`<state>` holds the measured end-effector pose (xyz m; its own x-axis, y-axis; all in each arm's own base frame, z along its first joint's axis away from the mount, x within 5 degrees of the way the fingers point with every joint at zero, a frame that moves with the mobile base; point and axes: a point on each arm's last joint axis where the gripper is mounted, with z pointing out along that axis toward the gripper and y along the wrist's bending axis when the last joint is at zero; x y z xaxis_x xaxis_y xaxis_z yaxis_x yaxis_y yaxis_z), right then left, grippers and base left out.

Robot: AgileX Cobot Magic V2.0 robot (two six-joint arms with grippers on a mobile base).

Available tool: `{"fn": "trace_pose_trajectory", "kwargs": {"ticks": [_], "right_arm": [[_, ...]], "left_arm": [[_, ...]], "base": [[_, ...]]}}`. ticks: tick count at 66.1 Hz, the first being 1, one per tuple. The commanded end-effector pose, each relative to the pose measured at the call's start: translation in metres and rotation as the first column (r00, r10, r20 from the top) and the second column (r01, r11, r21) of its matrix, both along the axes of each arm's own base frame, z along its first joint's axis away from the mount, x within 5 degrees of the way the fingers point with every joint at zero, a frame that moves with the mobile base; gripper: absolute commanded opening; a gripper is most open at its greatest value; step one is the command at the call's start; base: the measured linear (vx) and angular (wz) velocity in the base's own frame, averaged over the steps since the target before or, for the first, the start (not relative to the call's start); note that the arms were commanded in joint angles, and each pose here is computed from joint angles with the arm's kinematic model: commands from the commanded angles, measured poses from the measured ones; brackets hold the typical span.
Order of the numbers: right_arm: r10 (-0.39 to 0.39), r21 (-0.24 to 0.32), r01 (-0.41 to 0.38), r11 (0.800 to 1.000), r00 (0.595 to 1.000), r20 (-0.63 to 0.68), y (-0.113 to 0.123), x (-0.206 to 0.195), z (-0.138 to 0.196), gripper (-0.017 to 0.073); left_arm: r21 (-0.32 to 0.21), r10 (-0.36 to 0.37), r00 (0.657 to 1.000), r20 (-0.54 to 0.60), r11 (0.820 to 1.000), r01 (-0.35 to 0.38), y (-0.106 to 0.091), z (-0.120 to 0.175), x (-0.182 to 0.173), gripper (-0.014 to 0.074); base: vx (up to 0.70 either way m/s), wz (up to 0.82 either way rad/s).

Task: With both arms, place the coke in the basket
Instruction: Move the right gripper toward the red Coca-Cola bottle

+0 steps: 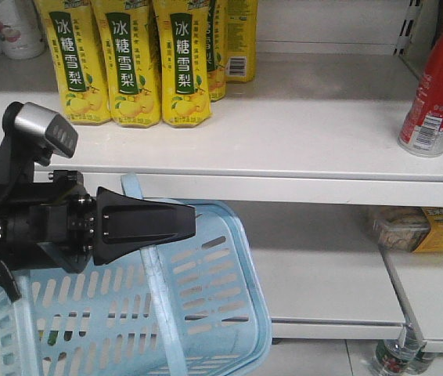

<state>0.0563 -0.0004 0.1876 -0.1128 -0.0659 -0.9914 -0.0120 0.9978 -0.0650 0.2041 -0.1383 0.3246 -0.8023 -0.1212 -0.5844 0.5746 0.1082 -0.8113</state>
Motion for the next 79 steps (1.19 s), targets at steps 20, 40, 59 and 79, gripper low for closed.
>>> {"fn": "trace_pose_trajectory", "kwargs": {"ticks": [20,40,59,79], "right_arm": [[0.005,-0.017,-0.004,1.000,0.996,0.084,0.000,0.000,0.004,-0.0005],[0.005,-0.017,-0.004,1.000,0.996,0.084,0.000,0.000,0.004,-0.0005],[0.005,-0.017,-0.004,1.000,0.996,0.084,0.000,0.000,0.004,-0.0005],[-0.106,0.676,-0.125,0.727,0.951,0.289,-0.003,-0.002,0.027,-0.0005]], "left_arm": [[-0.175,-0.137,0.987,0.078,0.973,0.149,0.000,0.030,-0.018,-0.0006],[-0.175,-0.137,0.987,0.078,0.973,0.149,0.000,0.030,-0.018,-0.0006],[-0.175,-0.137,0.987,0.078,0.973,0.149,0.000,0.030,-0.018,-0.0006],[-0.175,-0.137,0.987,0.078,0.973,0.149,0.000,0.030,-0.018,-0.0006]], "base": [[0.02,-0.09],[0.01,-0.02],[0.00,0.00],[0.00,0.00]]}}
